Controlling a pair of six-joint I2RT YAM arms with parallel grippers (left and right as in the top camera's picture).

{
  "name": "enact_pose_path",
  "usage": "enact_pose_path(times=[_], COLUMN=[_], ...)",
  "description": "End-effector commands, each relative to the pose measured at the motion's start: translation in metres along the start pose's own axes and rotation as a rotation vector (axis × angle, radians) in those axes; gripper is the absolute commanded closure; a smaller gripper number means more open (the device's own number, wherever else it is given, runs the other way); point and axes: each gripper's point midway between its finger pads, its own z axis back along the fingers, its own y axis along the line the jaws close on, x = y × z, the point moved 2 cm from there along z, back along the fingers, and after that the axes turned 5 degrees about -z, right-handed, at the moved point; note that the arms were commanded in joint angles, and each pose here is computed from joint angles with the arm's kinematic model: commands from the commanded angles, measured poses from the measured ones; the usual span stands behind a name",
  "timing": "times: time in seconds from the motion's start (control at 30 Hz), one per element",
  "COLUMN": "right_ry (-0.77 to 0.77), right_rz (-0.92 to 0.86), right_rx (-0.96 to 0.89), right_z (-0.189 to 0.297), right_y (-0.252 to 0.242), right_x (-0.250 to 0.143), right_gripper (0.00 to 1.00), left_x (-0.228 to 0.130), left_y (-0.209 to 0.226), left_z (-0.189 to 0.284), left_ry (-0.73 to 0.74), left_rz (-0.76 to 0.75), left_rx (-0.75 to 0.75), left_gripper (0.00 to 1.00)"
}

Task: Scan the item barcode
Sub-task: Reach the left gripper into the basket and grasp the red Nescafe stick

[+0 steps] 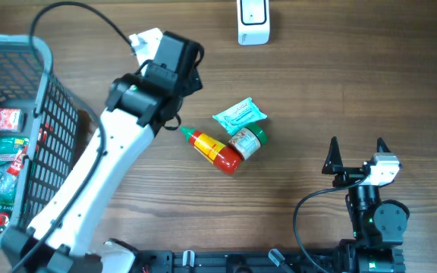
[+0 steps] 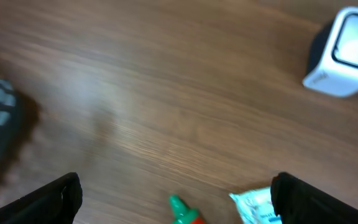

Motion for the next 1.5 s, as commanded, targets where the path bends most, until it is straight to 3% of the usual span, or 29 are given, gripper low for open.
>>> enact_pose_path(times=[0.0,0.33,0.53,0.6,0.73,0.77,0.83,1.03,1.13,1.27,1.47], right_ry=[0.003,0.003,0.003,0.003,0.003,0.003,0.003,0.003,0.003,0.003,0.003], right_rz=[0.009,0.009,0.009,0.009,0.009,0.009,0.009,0.009,0.009,0.009,0.009], right_rx=[0.023,0.023,0.023,0.023,0.023,0.023,0.023,0.023,0.023,0.023,0.022], right_z=[0.0,0.0,0.0,0.0,0.0,0.0,0.0,0.0,0.0,0.0,0.0], right_y=[0.004,0.004,0.004,0.004,0.004,0.004,0.004,0.004,0.004,0.004,0.004], right_x=[-0.001,-0.001,-0.001,-0.001,-0.001,-0.001,-0.001,-0.001,-0.001,-0.001,-0.001], right_gripper=[0.0,0.0,0.0,0.0,0.0,0.0,0.0,0.0,0.0,0.0,0.0], left_x=[0.024,0.071,0.104,0.105,0.072,0.056,0.04,0.011,-0.001,-0.026,-0.066], left_y=[0.035,0.152,0.209,0.243,0.311,0.329,0.343,0.361,0.357,0.358,0.364], left_z=[0.025,0.098,0.154,0.163,0.158,0.15,0.134,0.046,0.002,-0.063,-0.123], left_ry=[-0.096,-0.319,-0.482,-0.514,-0.474,-0.427,-0.349,-0.071,0.072,0.232,0.403], left_rz=[0.05,0.352,0.439,0.544,0.897,1.026,1.148,1.431,1.49,1.584,1.591], left_rx=[0.067,0.16,0.26,0.339,0.515,0.551,0.553,0.473,0.458,0.546,0.645], left_gripper=[0.0,0.0,0.0,0.0,0.0,0.0,0.0,0.0,0.13,0.11,0.12])
